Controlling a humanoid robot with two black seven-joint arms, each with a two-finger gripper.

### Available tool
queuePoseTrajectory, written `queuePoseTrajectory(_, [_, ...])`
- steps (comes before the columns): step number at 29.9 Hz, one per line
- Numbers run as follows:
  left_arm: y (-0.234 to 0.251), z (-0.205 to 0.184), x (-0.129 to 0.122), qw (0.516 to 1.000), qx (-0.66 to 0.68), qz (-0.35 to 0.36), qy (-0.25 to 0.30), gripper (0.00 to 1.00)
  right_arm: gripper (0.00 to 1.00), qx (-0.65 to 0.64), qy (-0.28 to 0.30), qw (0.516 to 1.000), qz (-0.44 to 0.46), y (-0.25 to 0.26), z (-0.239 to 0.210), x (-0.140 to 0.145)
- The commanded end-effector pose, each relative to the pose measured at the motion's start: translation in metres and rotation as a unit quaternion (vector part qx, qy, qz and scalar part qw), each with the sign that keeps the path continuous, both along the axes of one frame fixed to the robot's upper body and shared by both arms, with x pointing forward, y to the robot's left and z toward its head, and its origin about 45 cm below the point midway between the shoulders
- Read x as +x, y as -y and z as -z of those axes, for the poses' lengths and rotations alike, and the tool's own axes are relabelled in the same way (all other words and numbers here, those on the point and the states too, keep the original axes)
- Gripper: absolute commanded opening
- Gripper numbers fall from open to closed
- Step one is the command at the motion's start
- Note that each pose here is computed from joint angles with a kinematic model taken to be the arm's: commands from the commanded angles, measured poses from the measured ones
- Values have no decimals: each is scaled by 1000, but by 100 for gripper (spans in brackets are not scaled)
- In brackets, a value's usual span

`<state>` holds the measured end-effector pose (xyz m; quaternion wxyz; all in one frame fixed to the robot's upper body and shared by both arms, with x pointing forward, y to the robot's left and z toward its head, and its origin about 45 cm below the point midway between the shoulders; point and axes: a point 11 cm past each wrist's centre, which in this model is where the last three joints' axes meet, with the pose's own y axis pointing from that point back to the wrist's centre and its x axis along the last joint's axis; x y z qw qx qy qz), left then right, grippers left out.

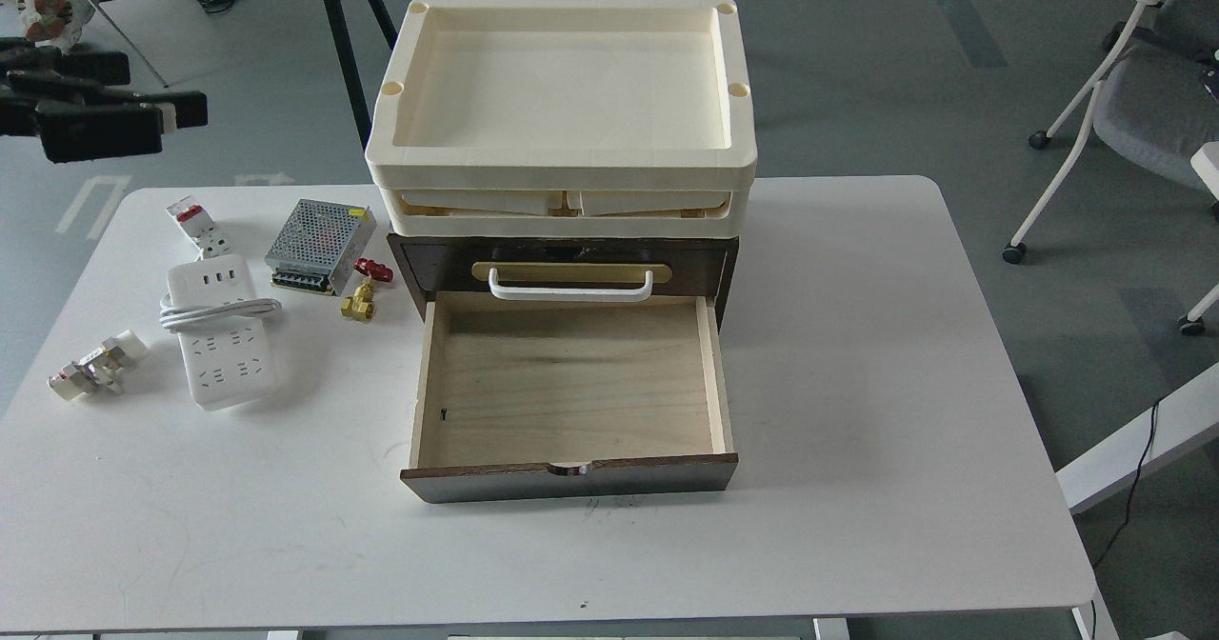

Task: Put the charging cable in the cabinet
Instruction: 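Reach the left gripper down to the white power strip and grasp it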

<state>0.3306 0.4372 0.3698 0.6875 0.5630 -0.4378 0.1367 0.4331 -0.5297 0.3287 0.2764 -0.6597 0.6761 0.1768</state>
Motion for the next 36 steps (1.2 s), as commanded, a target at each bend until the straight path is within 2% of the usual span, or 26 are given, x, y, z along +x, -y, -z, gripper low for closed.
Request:
queuePoseTrajectory(1, [-24,47,-25,996,55,-13,-76,99,100,0,-5,1000,1,1,5,-2])
queuePoseTrajectory(5, [-40,72,-26,992,82,-20,-91,99,100,4,-9,1000,0,-2,11,-2])
queuePoseTrajectory(8, [-31,102,-5,987,126,11,-100,98,100,6,-13,1000,-1,-3,16,-2])
queuePoseTrajectory(16, [-29,152,30,979,168,9,-111,97,100,3,-20,1000,8,6,20,-9])
queuePoseTrajectory(25, [-27,172,57,985,159,-3,-72,95,100,3,-35,999,12,10,34,-17])
queuePoseTrajectory(36, [-39,210,63,974,218,20,-55,92,100,3,-33,999,17,11,35,-18])
